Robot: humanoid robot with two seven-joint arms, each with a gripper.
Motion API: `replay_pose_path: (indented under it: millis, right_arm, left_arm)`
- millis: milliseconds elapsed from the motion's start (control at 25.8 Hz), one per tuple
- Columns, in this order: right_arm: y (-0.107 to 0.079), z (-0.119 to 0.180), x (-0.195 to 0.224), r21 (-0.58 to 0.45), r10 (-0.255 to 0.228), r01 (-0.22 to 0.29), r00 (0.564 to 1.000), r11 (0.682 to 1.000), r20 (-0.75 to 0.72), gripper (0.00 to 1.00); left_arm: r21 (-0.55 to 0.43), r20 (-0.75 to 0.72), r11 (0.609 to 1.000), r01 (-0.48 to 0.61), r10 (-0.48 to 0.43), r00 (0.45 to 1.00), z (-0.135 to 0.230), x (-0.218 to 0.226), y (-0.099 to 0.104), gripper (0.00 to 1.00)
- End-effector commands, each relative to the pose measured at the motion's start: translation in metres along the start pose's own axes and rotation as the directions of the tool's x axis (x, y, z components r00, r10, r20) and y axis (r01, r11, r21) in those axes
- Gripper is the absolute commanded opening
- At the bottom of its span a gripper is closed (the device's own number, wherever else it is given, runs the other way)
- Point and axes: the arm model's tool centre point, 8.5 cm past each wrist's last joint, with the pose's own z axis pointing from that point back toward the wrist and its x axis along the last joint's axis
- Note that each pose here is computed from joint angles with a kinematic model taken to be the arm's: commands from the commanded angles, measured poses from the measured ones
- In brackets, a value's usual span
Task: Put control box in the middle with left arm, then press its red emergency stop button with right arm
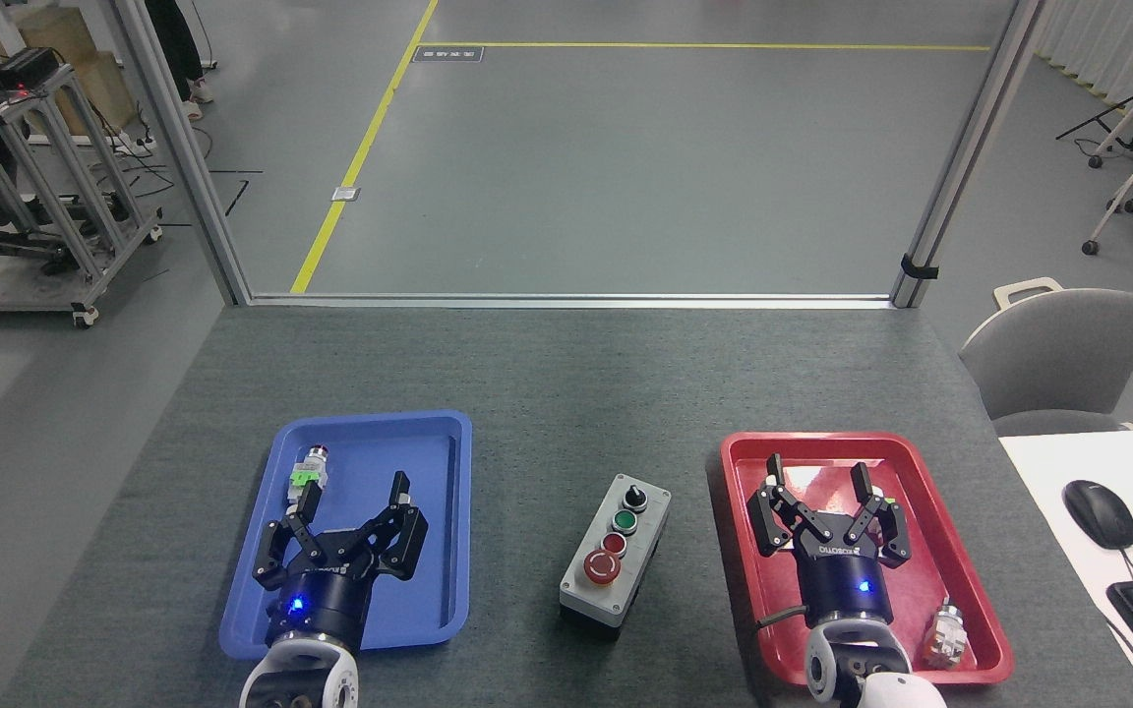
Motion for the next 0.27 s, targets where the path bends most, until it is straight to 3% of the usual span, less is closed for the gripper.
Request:
replay_pose_path:
  millis: [0, 232]
  right_arm:
    - [-0.0021, -0.0033, -0.0009, -0.003, -0.001, 0.001, 1.0, 1.0, -0.005, 1.0]
    - [-0.0025, -0.0038, -0.003, -0.002, -0.001, 0.001, 1.0, 1.0, -0.007, 1.0]
  left_arm:
    - [-0.004, -0.001, 1.0, -0.003, 0.003, 1.0, 0.0001, 0.0009, -0.0007, 0.99]
    - [0.002, 0.0, 1.0, -0.002, 0.002, 1.0, -0.0016, 0.0012, 0.0015, 0.99]
